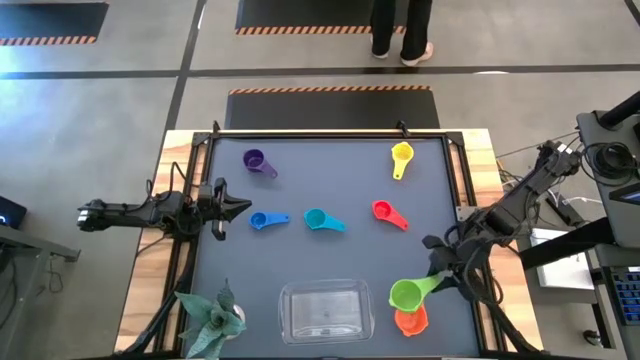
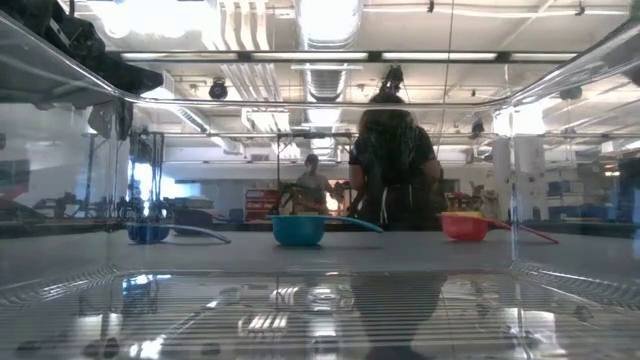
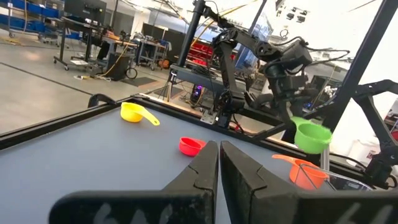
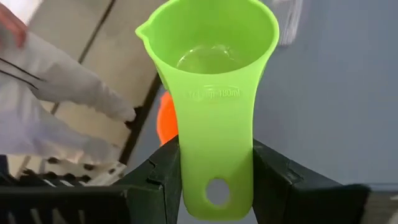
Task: Nest measuring cups in basket
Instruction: Stack the green measuring cup on top of the orange measuring cup
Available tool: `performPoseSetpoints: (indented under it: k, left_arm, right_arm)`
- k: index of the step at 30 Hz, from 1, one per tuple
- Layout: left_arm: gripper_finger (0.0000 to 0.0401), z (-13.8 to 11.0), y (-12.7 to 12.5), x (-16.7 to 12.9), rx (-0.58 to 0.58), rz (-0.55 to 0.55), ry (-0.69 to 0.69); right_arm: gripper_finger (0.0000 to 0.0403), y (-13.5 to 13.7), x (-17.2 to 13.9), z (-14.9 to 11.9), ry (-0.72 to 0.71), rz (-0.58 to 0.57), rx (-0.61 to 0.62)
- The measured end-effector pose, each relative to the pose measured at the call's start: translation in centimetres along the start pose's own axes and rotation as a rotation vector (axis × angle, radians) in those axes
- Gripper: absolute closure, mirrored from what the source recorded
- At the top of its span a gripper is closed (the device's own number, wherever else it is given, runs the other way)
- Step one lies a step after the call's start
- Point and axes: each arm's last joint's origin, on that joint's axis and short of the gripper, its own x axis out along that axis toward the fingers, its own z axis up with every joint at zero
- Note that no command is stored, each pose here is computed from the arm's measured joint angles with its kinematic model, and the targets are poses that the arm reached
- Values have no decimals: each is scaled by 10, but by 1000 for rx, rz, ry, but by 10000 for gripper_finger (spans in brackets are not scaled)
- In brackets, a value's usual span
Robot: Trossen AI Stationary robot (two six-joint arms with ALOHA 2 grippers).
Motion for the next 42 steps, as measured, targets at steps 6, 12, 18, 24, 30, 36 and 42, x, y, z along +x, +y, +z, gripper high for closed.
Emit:
performPoseSetpoints:
  k: [6, 12, 18, 24, 30, 36, 42]
  left_arm:
    - [401, 0, 0, 0, 0, 0, 0]
    - [401, 0, 0, 0, 0, 0, 0]
    - [401, 0, 0, 0, 0, 0, 0]
    - [401, 0, 0, 0, 0, 0, 0]
    - [401, 0, 0, 0, 0, 0, 0]
    - [401, 0, 0, 0, 0, 0, 0]
    - [401, 0, 0, 0, 0, 0, 0]
  right_arm:
    - [280, 1, 16, -10, 60, 23, -28]
    - [274, 6, 24, -15, 81, 40, -53]
    - [270, 6, 35, -19, 134, 6, -65]
    - [276, 5, 45, -22, 179, -20, -62]
    - [246, 5, 48, -21, 170, -15, -65]
    - [211, 8, 49, -17, 129, 9, -71]
    - [181, 8, 48, -17, 129, 14, -132]
